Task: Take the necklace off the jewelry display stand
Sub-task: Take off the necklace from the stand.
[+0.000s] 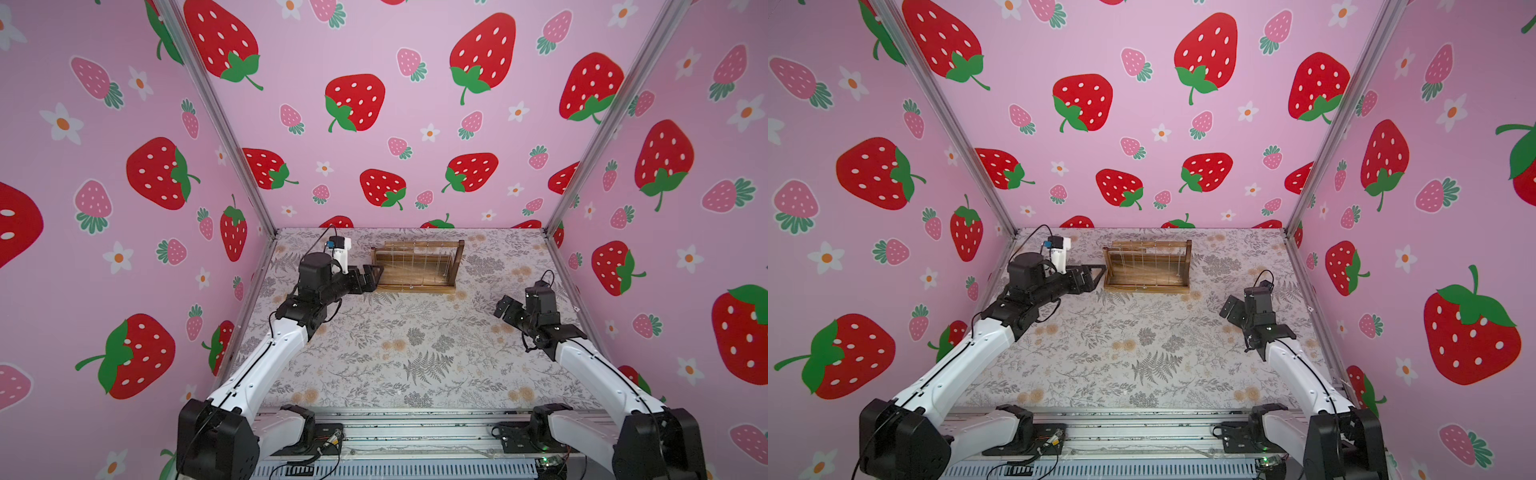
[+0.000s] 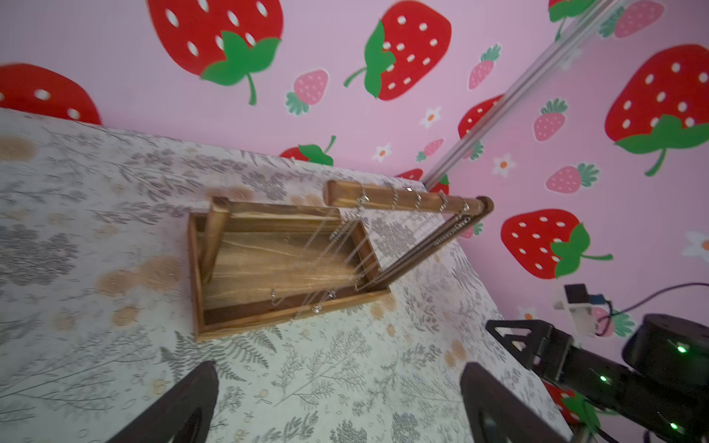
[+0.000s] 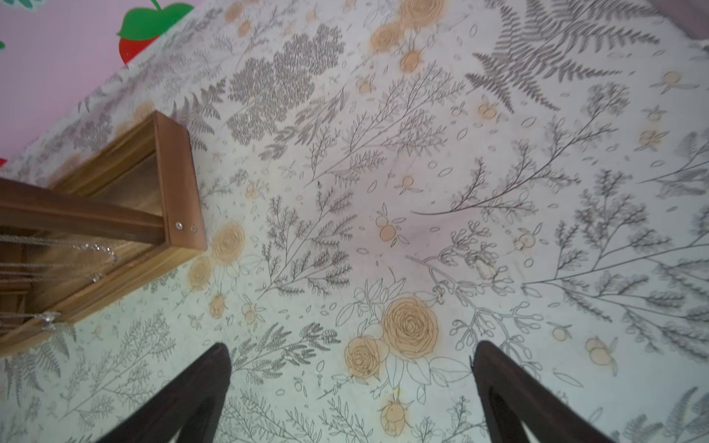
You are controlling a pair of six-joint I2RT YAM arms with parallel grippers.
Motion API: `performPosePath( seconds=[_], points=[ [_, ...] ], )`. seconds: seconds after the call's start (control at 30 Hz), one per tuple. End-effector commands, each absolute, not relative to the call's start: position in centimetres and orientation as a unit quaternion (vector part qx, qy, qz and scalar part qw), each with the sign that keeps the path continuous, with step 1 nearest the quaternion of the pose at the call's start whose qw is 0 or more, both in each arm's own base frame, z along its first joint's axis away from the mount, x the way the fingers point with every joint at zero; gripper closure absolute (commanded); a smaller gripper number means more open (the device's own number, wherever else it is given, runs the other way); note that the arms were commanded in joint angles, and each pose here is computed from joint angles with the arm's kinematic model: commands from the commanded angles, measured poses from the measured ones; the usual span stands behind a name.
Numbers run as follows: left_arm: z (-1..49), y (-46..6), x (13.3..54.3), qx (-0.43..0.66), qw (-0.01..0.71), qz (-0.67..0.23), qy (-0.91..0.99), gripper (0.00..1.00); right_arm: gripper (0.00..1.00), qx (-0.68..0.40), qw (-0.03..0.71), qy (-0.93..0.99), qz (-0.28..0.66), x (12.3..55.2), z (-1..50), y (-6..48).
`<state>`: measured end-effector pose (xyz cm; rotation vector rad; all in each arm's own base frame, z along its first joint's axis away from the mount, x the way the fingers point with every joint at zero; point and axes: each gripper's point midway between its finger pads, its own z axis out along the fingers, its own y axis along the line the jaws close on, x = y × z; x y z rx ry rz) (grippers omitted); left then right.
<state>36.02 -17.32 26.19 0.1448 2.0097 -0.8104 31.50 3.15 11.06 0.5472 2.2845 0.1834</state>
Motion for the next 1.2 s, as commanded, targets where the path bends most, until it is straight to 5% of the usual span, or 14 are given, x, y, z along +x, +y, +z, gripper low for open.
performPosePath(
  seconds=[0.0, 0.43, 0.57, 0.87, 1.17],
  points=[
    [27.1, -19.9, 36.7, 0.075, 0.452, -0.377, 0.805, 0.01, 0.01, 0.166, 0.466, 0.865, 0.082, 34.2, 14.8, 4.8],
    [24.8, -22.8, 37.8, 0.134, 0.440, -0.315, 0.830, 0.15, 0.00, 0.183, 0.445, 0.867, 0.127, 36.1, 12.0, 6.7],
    [25.1, -23.2, 38.2, 0.141, 0.444, -0.317, 0.826, 0.25, 0.00, 0.136, 0.448, 0.862, 0.193, 34.9, 12.5, 9.0],
    [25.2, -23.1, 40.7, 0.130, 0.454, -0.281, 0.835, 0.46, 0.01, 0.150, 0.440, 0.868, 0.175, 34.4, 11.2, 8.3],
    [24.7, -23.0, 44.4, 0.120, 0.465, -0.224, 0.848, 0.52, 0.01, 0.154, 0.430, 0.870, 0.187, 34.6, 11.4, 8.7]
  ],
)
